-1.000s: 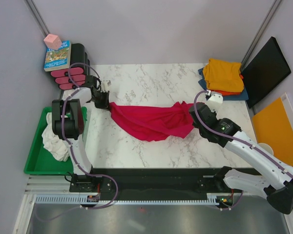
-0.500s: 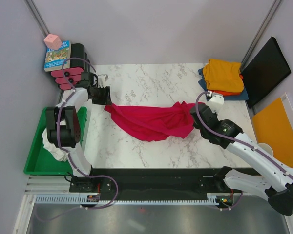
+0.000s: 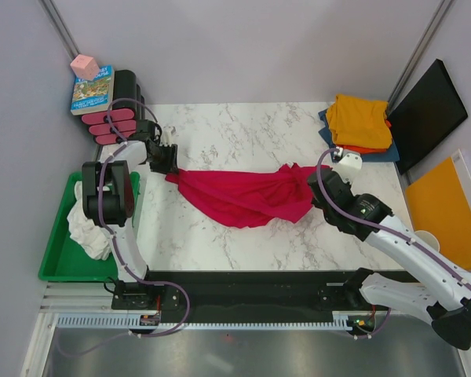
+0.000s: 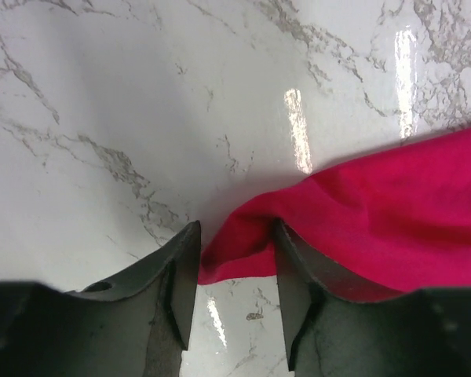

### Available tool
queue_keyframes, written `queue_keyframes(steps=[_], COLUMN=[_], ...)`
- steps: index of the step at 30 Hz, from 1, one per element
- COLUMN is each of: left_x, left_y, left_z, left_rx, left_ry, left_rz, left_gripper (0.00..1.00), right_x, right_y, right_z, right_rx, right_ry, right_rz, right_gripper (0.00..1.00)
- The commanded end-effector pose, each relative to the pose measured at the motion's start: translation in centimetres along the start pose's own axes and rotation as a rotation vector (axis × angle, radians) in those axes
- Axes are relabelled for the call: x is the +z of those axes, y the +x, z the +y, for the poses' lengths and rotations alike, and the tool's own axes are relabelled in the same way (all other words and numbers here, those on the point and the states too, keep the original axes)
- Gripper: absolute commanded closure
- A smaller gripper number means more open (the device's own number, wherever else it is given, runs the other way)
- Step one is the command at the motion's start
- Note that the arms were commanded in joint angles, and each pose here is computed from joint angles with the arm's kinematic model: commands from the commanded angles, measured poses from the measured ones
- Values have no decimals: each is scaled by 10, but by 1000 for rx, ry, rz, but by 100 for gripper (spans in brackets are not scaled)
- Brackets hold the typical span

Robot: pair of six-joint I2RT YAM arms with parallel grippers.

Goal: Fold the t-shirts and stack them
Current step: Flatten out the tshirt

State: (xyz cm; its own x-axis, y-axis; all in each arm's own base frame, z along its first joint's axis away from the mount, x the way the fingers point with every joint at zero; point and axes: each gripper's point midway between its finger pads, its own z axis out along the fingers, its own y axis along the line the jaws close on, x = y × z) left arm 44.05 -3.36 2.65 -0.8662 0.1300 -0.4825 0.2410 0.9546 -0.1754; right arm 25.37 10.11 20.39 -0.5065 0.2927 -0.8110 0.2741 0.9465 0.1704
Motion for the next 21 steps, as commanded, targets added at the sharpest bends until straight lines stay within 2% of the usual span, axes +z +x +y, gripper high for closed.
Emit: queue_keyframes(steps=[1,3,4,8,15,16,18,19,21], left_x=[-1,-1,-2,-11,-31,-33,-36,-38,-37], left_y=[-10,-9,-8,-9,-10,-11,-9,-9,-3], left_z=[1,2,1,1,-4,-5,-5,-5,-3], left_rx=[11,9,9,12,13,19,20,21,18], left_ry=[-9,-13,-12,-23,-29,-27,-32,-38,-43], left_rz=[-29,-27,-26,-41,-78,-81,-80,-82,-72], left_gripper=[59,69,81,98,98,85,74,63,58], right_x=[0,1,0,1,0,0,1,2,1], right_y=[-3,-4,-5,-6,-11,-11,-10,-8,-7], right_z=[-2,-1,-1,2,5,6,7,6,7], right_rx=[11,3,2,-3,-4,-7,-10,-14,-10], right_ry=[16,19,19,18,5,1,-3,-2,-11], right_rz=[-14,-14,-15,-16,-28,-28,-25,-21,-17], right_gripper=[100,100,100,100,100,100,100,100,100])
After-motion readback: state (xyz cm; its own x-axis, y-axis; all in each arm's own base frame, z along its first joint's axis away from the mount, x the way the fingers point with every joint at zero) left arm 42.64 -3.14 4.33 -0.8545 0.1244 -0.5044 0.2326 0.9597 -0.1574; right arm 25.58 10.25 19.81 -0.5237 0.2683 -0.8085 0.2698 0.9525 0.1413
